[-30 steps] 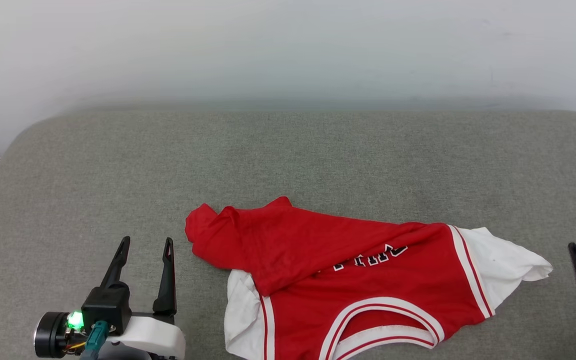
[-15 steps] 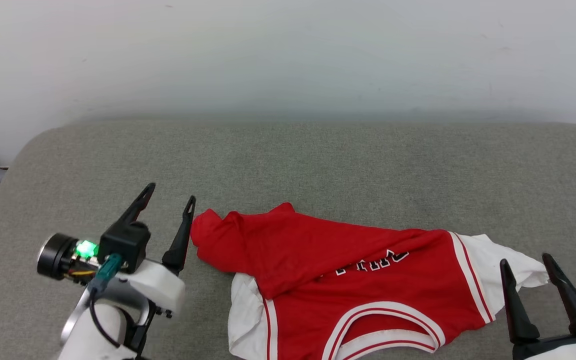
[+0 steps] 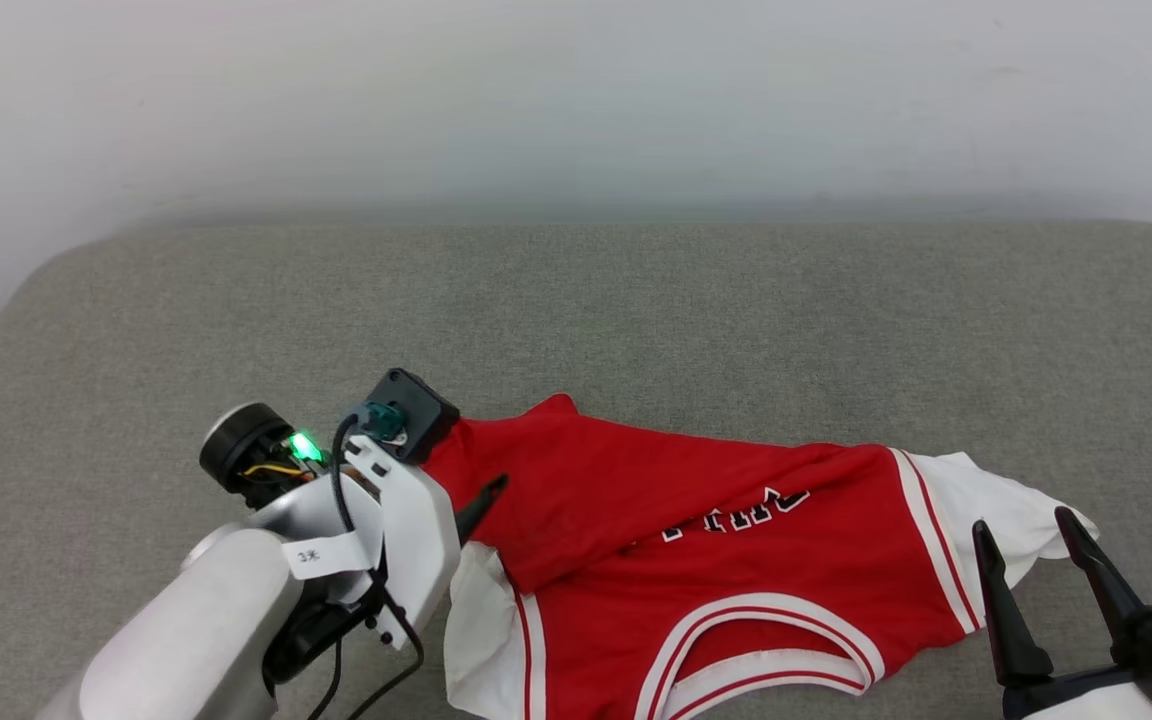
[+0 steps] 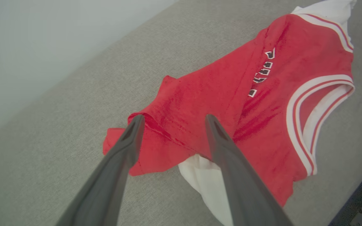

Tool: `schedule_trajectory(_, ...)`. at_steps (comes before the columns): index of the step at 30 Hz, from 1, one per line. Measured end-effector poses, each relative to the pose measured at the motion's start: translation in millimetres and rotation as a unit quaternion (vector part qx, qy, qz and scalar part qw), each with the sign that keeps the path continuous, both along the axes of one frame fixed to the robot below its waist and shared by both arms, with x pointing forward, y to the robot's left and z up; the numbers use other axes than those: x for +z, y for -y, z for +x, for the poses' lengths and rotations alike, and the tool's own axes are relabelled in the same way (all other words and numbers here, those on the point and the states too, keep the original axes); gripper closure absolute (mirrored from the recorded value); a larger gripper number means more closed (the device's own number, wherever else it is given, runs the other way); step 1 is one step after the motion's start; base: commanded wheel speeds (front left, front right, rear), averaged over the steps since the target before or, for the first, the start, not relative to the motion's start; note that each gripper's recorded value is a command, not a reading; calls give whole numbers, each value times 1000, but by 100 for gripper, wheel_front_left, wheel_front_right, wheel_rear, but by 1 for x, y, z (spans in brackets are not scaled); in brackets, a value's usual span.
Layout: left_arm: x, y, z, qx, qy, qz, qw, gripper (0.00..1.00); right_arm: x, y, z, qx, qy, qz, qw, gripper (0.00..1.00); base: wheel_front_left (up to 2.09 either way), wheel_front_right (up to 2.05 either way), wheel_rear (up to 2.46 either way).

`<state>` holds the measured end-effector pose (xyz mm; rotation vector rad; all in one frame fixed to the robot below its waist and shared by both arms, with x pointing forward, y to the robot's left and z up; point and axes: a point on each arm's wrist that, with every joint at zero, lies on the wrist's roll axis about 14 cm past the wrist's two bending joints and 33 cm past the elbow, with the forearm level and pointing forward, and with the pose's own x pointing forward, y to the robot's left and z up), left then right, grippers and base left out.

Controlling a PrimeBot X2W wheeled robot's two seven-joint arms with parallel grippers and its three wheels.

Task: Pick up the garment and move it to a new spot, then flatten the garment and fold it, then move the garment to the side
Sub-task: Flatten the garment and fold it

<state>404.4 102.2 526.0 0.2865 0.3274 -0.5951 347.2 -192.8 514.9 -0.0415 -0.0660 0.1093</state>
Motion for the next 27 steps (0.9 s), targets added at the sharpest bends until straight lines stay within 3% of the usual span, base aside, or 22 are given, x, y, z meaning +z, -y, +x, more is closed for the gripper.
schedule_trajectory(9,-59,19,-35,-77,-177,76,978,0,-6,5,7,-7,-3,0,1000,0,0,0,0)
schedule_trajectory(27,-165,1,-59,-111,-324,165,925,0,-38,10,29,-22,-42,3,999,0,0,0,0)
